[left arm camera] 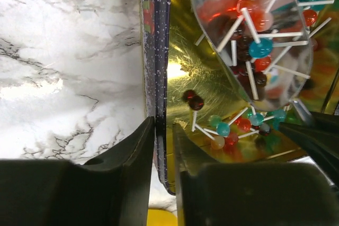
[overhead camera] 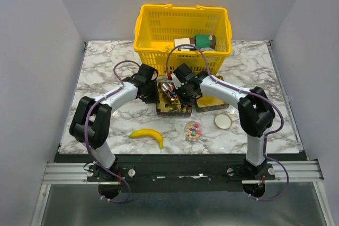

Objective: Pack the candies
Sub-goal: Scoop the fake candies from the storage box.

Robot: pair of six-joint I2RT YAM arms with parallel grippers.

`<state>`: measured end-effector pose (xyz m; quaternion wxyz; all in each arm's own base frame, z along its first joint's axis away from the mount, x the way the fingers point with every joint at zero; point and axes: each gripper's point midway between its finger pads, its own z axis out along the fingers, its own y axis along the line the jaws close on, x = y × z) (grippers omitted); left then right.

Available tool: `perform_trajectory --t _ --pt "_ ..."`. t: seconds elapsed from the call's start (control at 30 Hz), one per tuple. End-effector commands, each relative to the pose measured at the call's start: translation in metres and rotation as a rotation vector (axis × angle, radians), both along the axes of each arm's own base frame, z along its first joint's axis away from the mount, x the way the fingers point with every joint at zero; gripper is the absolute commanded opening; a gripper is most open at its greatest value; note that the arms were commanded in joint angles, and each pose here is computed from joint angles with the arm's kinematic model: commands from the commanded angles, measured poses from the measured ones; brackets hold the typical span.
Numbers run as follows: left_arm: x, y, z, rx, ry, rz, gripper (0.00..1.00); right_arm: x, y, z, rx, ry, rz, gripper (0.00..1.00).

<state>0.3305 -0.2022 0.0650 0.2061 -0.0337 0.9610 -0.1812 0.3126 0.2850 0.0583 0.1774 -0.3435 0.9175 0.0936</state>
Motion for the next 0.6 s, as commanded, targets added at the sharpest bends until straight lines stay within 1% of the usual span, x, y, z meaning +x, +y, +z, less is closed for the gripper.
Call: perform_trajectory --t 0.0,0.23,0.33,0.37,0.5,0.53,0.57 --pt "0.002 -0.004 0.005 -0.004 -0.009 -0.012 0.41 -0.002 0.001 0.024 0.054 -0.017 -0.007 0.01" --pt "0.007 -0.003 0.012 0.005 -0.033 -0.004 0.65 -0.012 0.003 0.045 0.103 -0.021 0.016 0.01" --pt "0.01 -0.001 0.02 0.008 -0.063 0.001 0.77 -0.016 0.0 0.053 0.117 -0.027 0.0 0.01" --pt "0.01 0.0 0.022 0.007 -0.069 0.002 0.84 -0.016 -0.001 0.056 0.121 -0.031 -0.005 0.01" --pt "0.009 0.004 0.036 0.006 -0.114 0.016 0.93 -0.028 -0.007 0.066 0.143 -0.018 -0.052 0.01" --pt "0.011 0.007 0.044 0.006 -0.144 0.027 0.95 -0.03 -0.009 0.075 0.158 -0.03 -0.058 0.01" --pt "0.009 0.009 0.046 0.007 -0.156 0.031 0.99 -0.034 -0.012 0.073 0.155 -0.02 -0.07 0.01"
